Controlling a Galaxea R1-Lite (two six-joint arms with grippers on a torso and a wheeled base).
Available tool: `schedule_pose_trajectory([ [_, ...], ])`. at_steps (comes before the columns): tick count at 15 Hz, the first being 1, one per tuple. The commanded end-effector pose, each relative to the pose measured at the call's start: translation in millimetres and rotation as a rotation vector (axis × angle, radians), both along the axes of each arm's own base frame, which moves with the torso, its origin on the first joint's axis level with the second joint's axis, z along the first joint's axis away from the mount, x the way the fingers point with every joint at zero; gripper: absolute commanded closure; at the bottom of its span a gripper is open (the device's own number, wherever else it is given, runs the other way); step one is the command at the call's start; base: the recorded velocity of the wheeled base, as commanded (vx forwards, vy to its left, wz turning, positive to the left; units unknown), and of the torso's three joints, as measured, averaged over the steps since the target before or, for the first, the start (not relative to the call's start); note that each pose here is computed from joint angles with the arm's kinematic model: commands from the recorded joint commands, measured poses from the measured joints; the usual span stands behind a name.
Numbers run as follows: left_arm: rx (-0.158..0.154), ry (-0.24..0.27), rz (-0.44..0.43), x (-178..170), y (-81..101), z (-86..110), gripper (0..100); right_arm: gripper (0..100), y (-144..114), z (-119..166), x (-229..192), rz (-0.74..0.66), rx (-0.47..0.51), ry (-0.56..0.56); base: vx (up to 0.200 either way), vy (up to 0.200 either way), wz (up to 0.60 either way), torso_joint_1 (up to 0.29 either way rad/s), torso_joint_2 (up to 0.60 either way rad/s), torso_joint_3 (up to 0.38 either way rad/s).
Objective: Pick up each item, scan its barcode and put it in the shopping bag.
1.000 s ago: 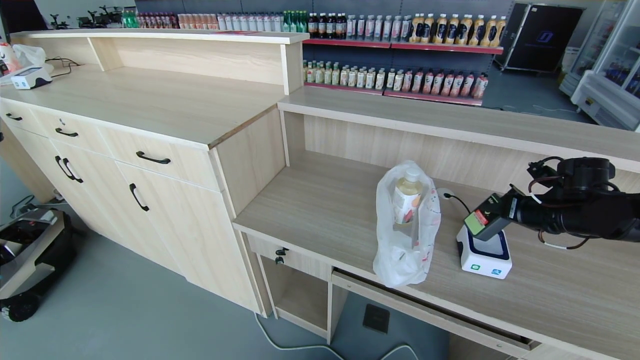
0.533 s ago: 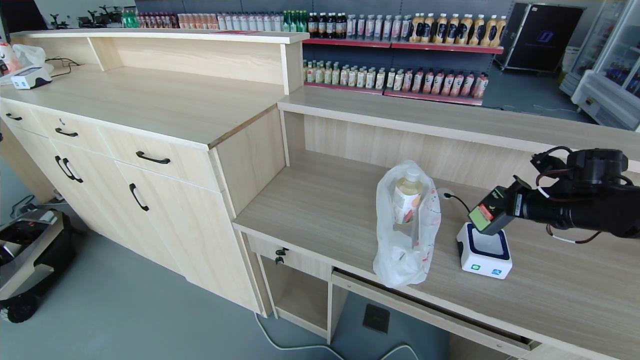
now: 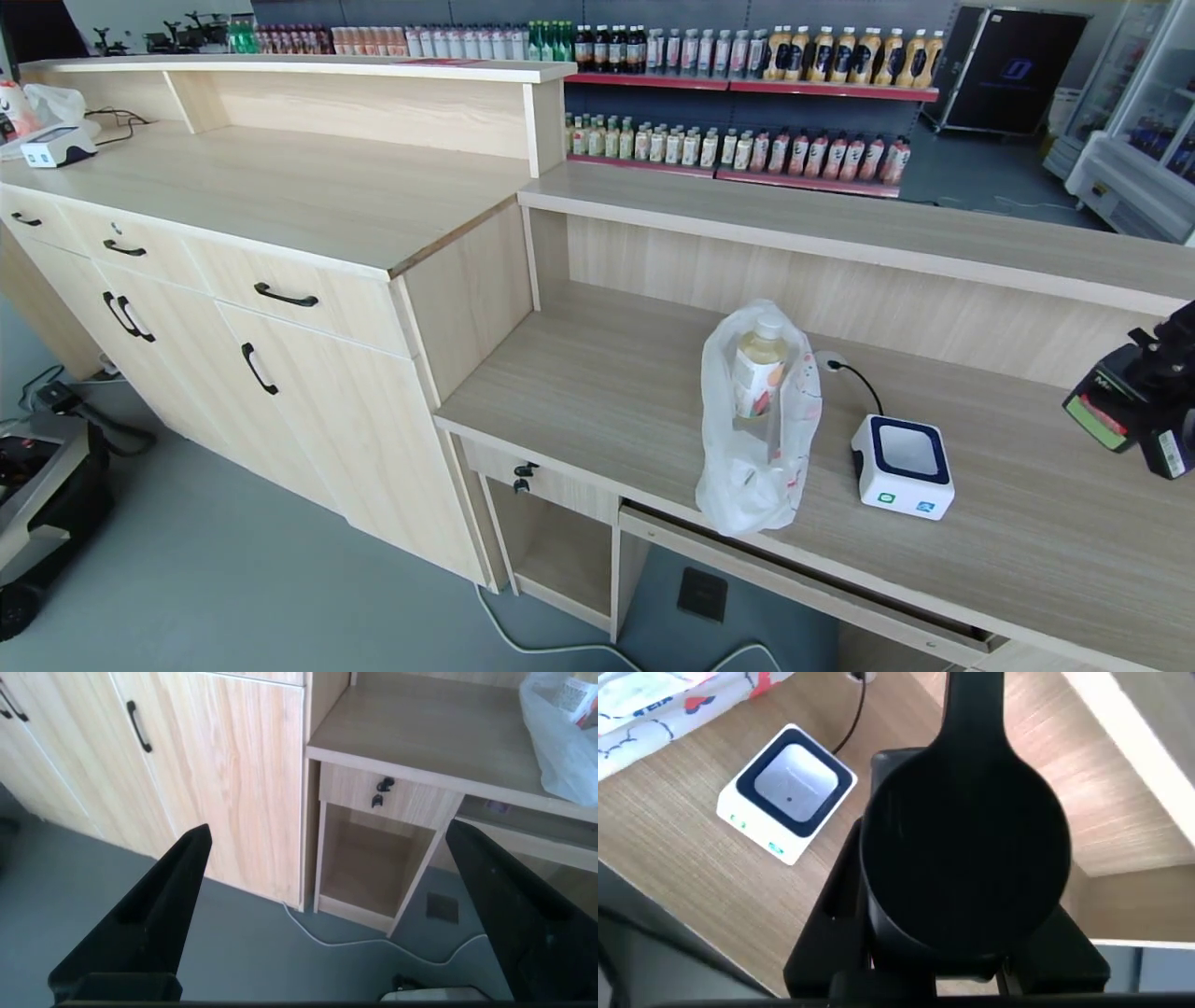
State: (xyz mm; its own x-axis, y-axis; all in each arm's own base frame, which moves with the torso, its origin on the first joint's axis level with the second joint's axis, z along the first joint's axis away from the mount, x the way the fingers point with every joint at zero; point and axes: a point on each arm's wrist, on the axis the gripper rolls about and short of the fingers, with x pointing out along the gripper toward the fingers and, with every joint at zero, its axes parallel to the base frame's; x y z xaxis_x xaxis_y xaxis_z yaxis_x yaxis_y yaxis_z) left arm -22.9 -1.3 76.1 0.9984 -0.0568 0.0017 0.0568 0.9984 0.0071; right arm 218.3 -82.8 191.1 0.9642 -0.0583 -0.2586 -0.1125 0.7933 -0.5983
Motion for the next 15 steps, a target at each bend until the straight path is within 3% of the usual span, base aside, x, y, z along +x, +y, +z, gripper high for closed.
schedule_pose_trajectory([
  [1, 0.001, 0.0, 0.0, 0.0, 0.0, 0.0, 0, 100, 6.7, 8.5, -16.9, 0.003, -0.038, -0.066, 0.0, 0.0, 0.6, 0.007, 0.0, 0.002],
  [6, 0.001, 0.0, 0.0, 0.0, 0.0, 0.0, 0, 100, 33.3, 17.3, -6.6, 0.132, -0.056, -0.155, 0.0, 0.0, 0.6, 0.002, 0.0, 0.002],
  [8, -0.001, 0.0, 0.0, 0.0, 0.0, 0.0, 0, 100, 38.4, 7.0, 0.9, 0.162, -0.029, -0.104, 0.0, 0.0, 0.0, 0.0, 0.0, 0.0],
  [10, -0.001, 0.0, 0.0, 0.0, 0.0, 0.0, 0, 100, 38.7, -17.2, 13.9, 0.172, 0.025, 0.033, 0.0, 0.0, 0.0, 0.0, 0.0, 0.0],
  [11, 0.001, 0.0, 0.0, 0.0, 0.0, 0.0, 0, 100, 38.0, -23.8, 19.0, 0.168, 0.059, 0.063, 0.0, 0.0, 0.0, 0.0, 0.0, 0.0],
  [14, -0.001, 0.0, 0.0, 0.0, 0.0, 0.0, 0, 100, 56.3, -55.8, 58.3, 0.147, 0.377, 0.204, 0.0, 0.0, 0.0, 0.0, 0.0, 0.0],
  [15, -0.001, 0.0, 0.0, 0.0, 0.0, 0.0, 0, 100, 60.6, -61.0, 70.2, 0.159, 0.392, 0.221, 0.0, 0.0, 0.0, 0.0, 0.0, 0.0],
])
